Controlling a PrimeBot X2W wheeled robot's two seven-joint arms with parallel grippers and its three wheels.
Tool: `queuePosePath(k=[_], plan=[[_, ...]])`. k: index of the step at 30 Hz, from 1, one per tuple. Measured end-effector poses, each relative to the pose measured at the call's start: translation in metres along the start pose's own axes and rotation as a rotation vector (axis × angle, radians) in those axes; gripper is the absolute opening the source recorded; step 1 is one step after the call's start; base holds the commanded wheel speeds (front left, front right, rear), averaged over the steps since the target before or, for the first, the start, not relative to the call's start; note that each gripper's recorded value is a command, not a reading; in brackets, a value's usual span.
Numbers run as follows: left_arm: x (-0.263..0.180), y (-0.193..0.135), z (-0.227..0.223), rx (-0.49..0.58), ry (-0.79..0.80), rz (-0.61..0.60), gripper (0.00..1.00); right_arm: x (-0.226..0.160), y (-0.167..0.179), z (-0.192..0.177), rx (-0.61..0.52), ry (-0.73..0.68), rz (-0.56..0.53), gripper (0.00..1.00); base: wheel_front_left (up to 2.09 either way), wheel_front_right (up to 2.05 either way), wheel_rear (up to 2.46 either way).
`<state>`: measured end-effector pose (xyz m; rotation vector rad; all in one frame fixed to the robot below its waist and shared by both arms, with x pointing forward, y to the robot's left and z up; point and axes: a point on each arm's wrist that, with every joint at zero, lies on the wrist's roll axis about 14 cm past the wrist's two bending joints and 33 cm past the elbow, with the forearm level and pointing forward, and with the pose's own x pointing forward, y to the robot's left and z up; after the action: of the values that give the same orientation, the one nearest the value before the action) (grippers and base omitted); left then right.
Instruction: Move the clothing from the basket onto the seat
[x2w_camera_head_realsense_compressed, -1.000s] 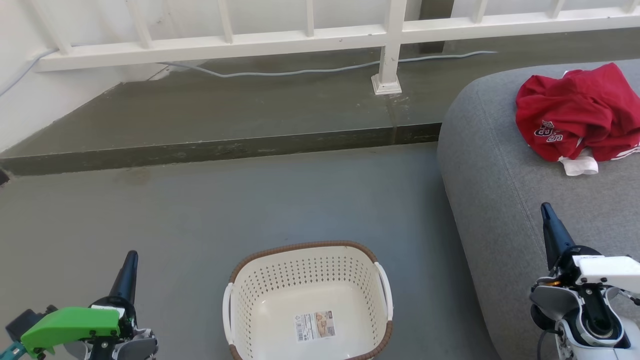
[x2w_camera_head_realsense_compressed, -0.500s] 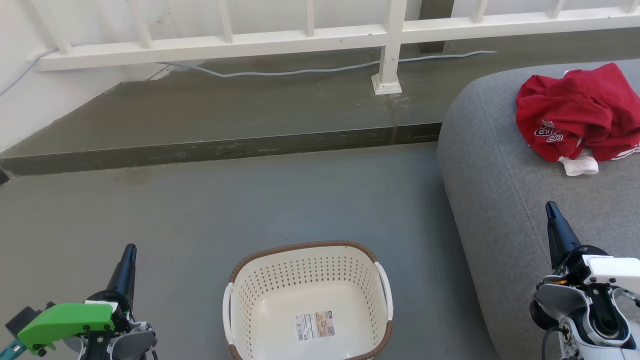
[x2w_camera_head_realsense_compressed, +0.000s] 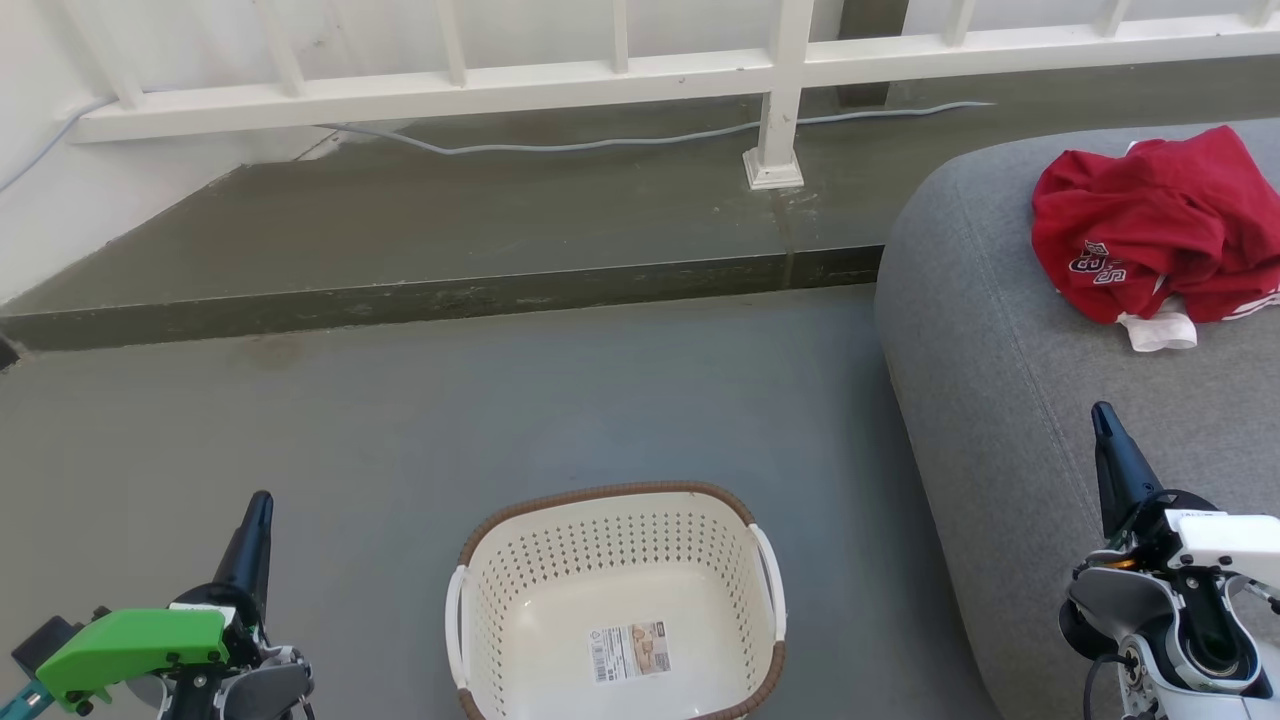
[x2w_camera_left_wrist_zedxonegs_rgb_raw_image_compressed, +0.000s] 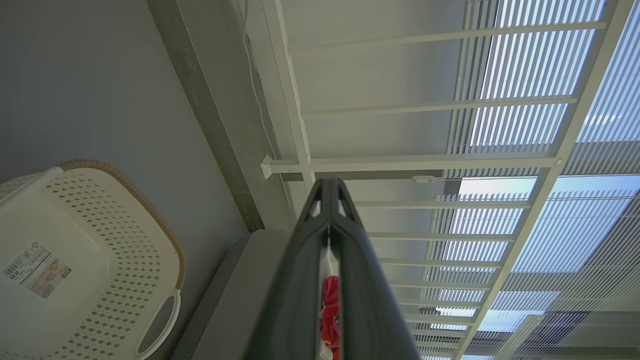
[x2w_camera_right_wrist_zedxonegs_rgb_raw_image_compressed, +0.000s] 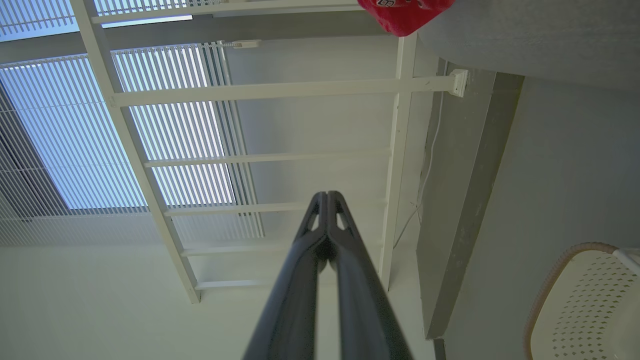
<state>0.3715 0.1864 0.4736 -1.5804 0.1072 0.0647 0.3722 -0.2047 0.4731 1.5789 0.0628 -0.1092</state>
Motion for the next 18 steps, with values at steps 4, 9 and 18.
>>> queuePosePath(k=[4,9,18], plan=[[-0.0001,0.0006,0.0001,0.0,-0.001,0.002,0.0,0.0,0.0003,0.0001,0.0,0.0,0.002,0.0,0.0,0.0,0.0],[-0.0002,0.0016,0.0005,-0.001,-0.002,0.005,0.0,0.0,0.0004,0.0002,0.0,-0.001,0.002,0.0,0.0,0.0,0.0],[-0.0002,0.002,0.0009,-0.001,-0.003,0.006,0.0,0.0,0.0005,0.0004,0.0,-0.001,0.003,0.0,0.0,0.0,0.0]])
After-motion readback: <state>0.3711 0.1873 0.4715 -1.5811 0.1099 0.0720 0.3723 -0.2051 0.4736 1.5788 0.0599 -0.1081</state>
